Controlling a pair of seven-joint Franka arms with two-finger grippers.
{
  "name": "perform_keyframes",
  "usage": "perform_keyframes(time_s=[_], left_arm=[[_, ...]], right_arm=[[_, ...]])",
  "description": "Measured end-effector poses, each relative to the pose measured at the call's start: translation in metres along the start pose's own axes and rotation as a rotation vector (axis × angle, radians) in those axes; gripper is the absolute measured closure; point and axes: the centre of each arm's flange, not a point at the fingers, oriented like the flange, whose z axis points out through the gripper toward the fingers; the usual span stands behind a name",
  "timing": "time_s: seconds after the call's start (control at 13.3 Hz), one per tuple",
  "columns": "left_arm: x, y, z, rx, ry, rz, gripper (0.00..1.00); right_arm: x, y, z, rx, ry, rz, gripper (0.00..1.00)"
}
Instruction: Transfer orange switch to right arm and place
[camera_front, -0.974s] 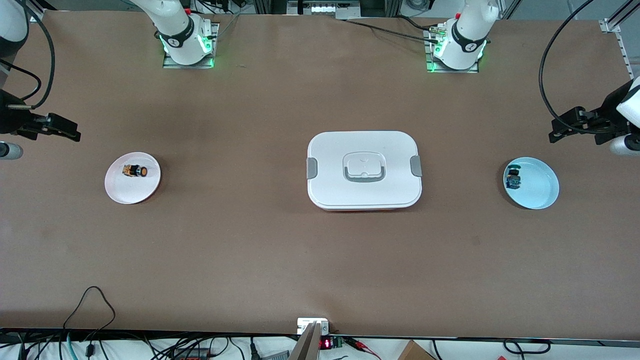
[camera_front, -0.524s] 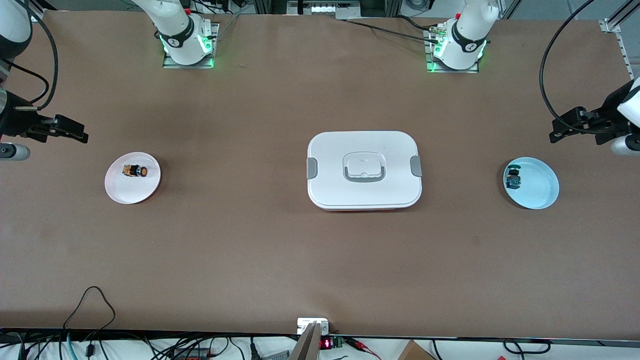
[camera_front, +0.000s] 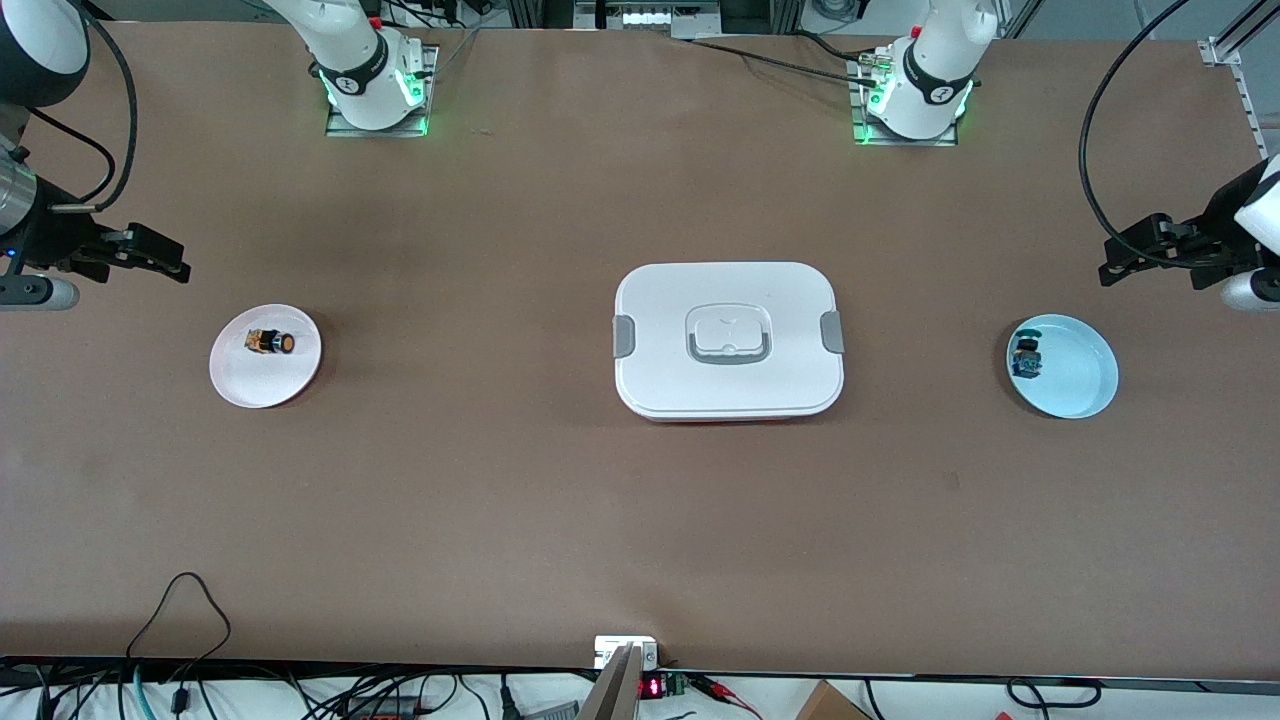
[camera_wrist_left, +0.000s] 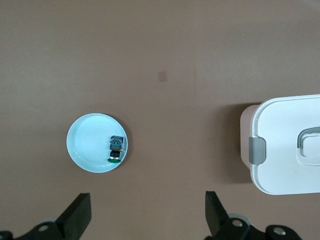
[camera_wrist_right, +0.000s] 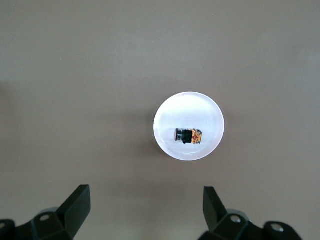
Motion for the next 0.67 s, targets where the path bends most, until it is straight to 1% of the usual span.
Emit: perform_keyframes(time_s=[0.3, 0.67], left_arm=[[0.000, 0.000, 0.000, 0.000, -0.002, 0.000, 0.00], [0.000, 0.000, 0.000, 0.000, -0.003, 0.000, 0.00]], right_arm=[[-0.004, -0.012, -0.019, -0.002, 0.009, -0.014, 0.00], [-0.005, -0.008, -0.020, -0.002, 0.004, -0.007, 0.00]])
